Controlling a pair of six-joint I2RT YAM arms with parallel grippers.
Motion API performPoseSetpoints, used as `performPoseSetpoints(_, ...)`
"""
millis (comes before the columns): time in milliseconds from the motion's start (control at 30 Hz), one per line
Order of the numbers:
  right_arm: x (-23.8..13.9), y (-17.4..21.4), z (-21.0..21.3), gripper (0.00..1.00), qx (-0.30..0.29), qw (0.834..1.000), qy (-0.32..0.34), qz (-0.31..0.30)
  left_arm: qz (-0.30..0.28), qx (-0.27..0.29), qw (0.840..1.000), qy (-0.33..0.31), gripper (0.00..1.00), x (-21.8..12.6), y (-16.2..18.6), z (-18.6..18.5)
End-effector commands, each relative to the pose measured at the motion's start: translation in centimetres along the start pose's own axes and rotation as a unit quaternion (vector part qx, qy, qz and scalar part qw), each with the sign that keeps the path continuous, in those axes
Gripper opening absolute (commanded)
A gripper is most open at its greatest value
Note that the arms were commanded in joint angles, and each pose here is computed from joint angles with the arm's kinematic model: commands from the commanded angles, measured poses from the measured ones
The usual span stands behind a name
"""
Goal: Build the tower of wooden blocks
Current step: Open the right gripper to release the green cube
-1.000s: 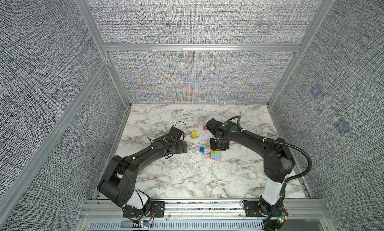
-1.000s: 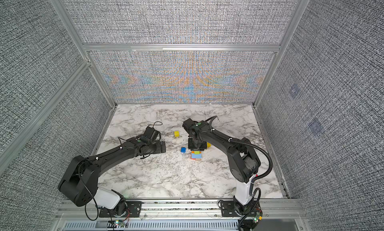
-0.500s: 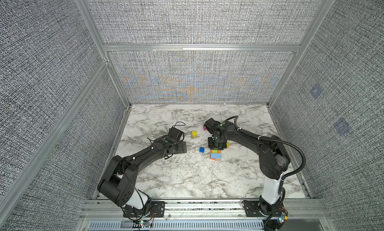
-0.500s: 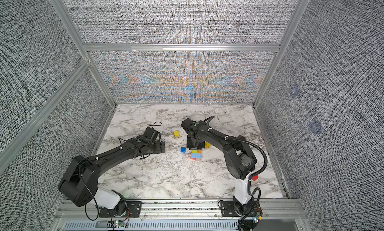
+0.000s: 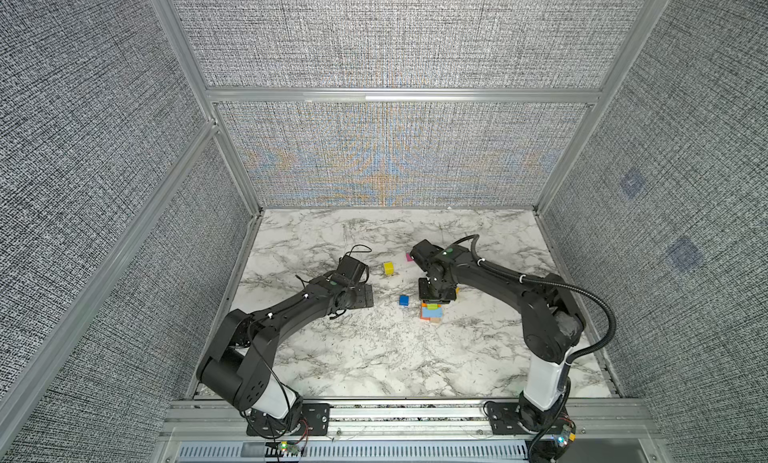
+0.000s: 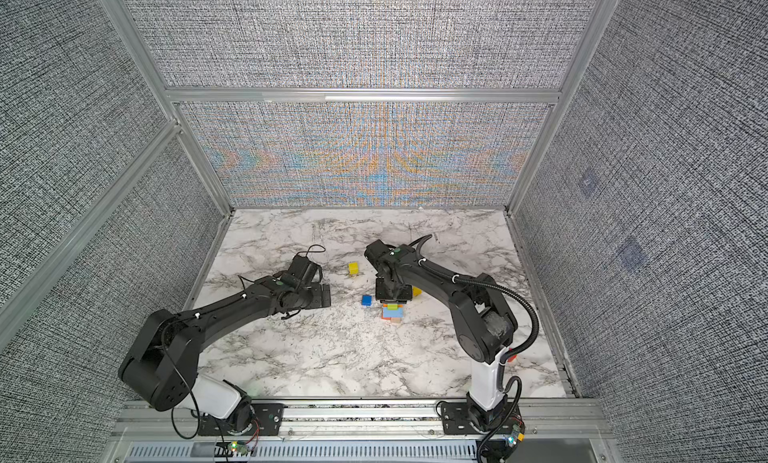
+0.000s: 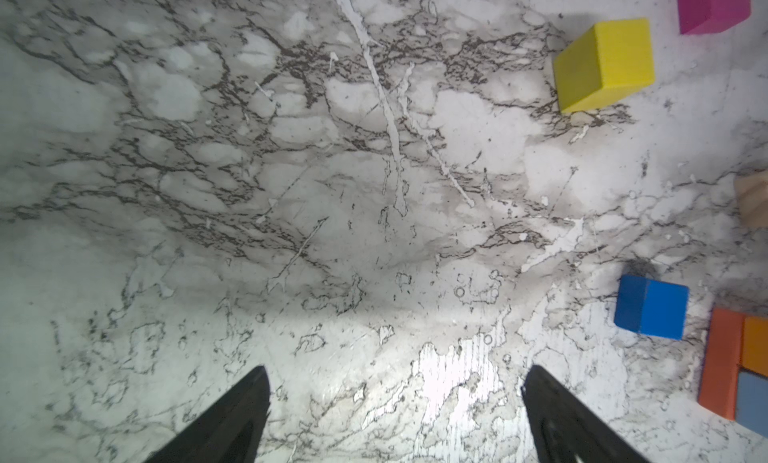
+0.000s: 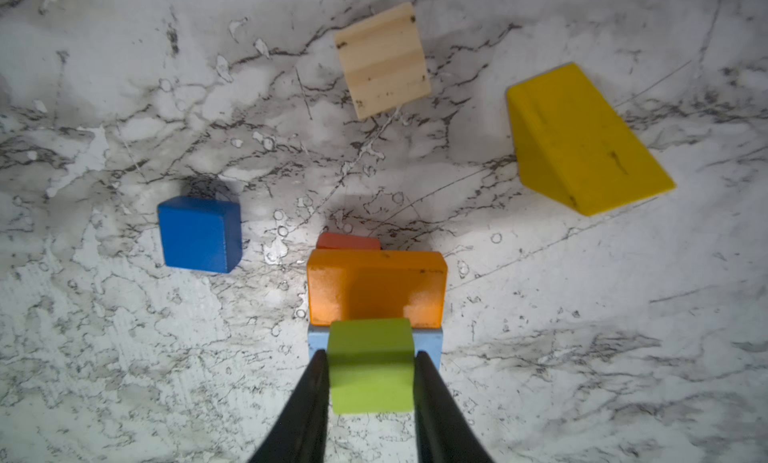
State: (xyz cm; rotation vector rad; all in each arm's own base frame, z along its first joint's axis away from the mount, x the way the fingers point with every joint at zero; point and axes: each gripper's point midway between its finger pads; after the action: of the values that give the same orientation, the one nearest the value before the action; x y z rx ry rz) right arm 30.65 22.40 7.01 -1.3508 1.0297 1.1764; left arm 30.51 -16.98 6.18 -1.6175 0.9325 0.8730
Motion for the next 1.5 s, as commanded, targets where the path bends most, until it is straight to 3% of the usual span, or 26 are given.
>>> performPoseSetpoints(0,0.0,-0.1,0.1,0.33,0.005,1.000,0.001,-0.006,-0.005,0.005,1.000,-0.003,0.96,-0.1,-0.1,0.2)
performPoseSetpoints(900,0.7,0.1,-0.2,0.34,-0.007,1.000,0.017,0.000,-0.016,0.002,1.000,0.003,0.99,-0.7,0.0,0.4)
performPoseSetpoints(1000,0.7,0.2,-0.2,0.38,-0.007,1.000,0.016,0.000,-0.014,0.002,1.000,0.003,0.99,-0.7,0.0,0.4)
performPoseSetpoints(1233,0.2,0.1,-0.2,0.59,-0.008,1.000,0.013,-0.006,-0.012,0.001,1.000,0.010,0.99,-1.0,0.0,0.1)
performPoseSetpoints(1467,-1.6,-0.4,-0.4,0.65,-0.018,0.999,0.004,-0.031,-0.002,0.005,0.999,0.033,0.98,-1.6,-0.2,-1.0)
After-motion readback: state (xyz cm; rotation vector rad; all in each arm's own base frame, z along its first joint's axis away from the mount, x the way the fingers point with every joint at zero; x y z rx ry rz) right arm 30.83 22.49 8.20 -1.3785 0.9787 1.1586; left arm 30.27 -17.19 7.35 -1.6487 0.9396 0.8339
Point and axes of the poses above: each gripper's point midway between its finger pads, its own x axis out along the fingers, its own z axis along the line the jaws close on, y = z × x, and after that the axes turned 6 degrees about -x, right-handed
